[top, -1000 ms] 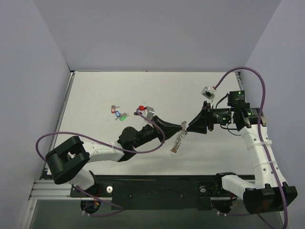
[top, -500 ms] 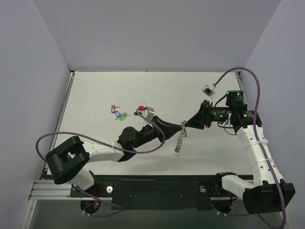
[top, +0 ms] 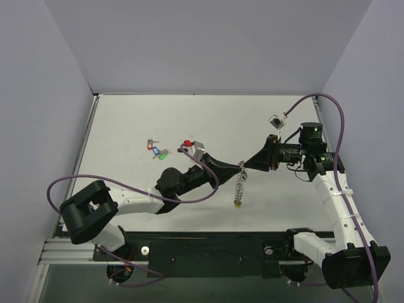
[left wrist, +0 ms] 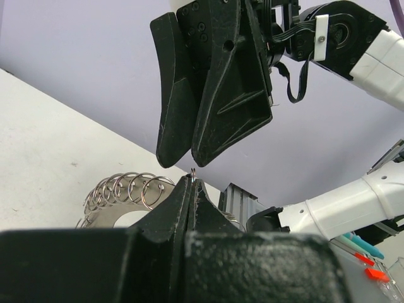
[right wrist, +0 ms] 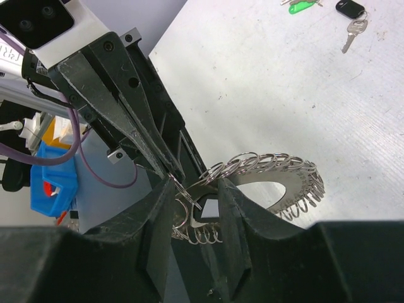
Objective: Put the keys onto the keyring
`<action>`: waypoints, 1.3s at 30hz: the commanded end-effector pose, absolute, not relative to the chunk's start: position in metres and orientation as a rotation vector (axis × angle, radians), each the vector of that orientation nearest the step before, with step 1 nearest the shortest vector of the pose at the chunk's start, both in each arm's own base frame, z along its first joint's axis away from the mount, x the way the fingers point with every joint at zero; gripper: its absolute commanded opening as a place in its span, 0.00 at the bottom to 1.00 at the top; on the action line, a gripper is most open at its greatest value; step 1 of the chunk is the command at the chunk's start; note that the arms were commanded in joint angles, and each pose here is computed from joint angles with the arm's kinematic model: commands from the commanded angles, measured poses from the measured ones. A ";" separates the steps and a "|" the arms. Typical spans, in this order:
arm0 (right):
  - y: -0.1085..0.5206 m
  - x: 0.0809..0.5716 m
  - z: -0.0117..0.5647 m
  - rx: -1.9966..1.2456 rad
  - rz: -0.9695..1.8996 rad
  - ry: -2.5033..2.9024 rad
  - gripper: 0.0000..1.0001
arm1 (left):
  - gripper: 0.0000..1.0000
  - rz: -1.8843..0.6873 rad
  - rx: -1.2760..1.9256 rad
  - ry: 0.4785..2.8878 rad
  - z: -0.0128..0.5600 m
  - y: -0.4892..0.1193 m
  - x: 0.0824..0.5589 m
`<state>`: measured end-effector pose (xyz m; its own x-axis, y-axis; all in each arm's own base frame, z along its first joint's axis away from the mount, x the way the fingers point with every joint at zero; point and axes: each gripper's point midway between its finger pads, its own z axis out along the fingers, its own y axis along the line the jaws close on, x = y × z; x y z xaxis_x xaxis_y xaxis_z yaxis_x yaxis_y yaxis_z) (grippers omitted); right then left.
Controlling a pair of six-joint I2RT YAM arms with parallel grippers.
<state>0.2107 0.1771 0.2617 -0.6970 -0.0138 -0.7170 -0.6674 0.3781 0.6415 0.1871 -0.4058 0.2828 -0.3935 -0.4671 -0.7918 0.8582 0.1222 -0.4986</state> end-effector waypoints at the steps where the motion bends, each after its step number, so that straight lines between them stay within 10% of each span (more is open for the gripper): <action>1: 0.181 0.204 0.276 -0.639 1.383 1.934 0.29 | 0.00 -1.603 0.373 0.834 0.392 -0.369 0.166; 39: 0.186 0.178 0.287 -0.859 1.444 1.842 0.25 | 0.00 -1.611 0.412 0.816 0.400 -0.366 0.164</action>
